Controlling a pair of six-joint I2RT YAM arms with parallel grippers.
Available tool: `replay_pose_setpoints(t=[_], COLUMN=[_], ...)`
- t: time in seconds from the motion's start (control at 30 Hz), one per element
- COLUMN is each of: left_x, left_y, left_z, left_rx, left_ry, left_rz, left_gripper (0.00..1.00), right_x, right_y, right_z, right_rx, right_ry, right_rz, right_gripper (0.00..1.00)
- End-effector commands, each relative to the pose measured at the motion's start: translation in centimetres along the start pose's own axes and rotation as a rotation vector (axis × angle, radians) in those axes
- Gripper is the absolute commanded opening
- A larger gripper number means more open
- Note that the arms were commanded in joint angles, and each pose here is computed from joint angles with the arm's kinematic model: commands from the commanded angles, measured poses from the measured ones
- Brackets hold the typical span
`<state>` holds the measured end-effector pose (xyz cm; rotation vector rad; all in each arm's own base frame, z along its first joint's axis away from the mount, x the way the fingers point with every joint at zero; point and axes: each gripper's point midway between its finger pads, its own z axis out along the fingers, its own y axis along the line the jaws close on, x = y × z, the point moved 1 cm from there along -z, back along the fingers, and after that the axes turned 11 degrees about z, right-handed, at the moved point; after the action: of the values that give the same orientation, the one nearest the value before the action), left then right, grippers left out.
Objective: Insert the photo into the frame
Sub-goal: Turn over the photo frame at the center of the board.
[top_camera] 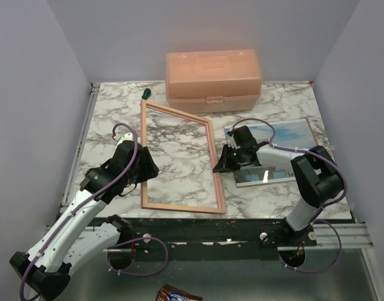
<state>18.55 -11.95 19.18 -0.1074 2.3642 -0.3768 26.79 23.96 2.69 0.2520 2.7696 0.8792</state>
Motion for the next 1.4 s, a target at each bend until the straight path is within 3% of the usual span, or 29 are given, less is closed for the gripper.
replay_pose_setpoints(t=[0.0,0.1,0.83,1.37], left_x=[1.4,1.7,5.0,8.0], left_y=[0.9,1.5,3.0,5.2], left_z=[0.3,0.7,7.0,9.3], left_rx=[-0.039,-0.070,-0.200,-0.317], left_ry=[0.060,0.084,0.255,0.390], left_rz=[0.052,0.072,0.139,0.187], left_gripper=[0.63,0.71,0.66,0.74], right_x=[2.7,2.6,0.7,-0.2], right_y=[-4.5,-4.6,-4.0,-4.7], right_z=[1.8,1.6,-2.0,-1.9], right_rx=[0.165,0.174,0.256,0.308], right_ry=[0.056,0.049,-0.044,-0.073], right_rz=[0.053,0.051,0.004,-0.016], right_gripper=[0.00,0.00,0.00,0.00])
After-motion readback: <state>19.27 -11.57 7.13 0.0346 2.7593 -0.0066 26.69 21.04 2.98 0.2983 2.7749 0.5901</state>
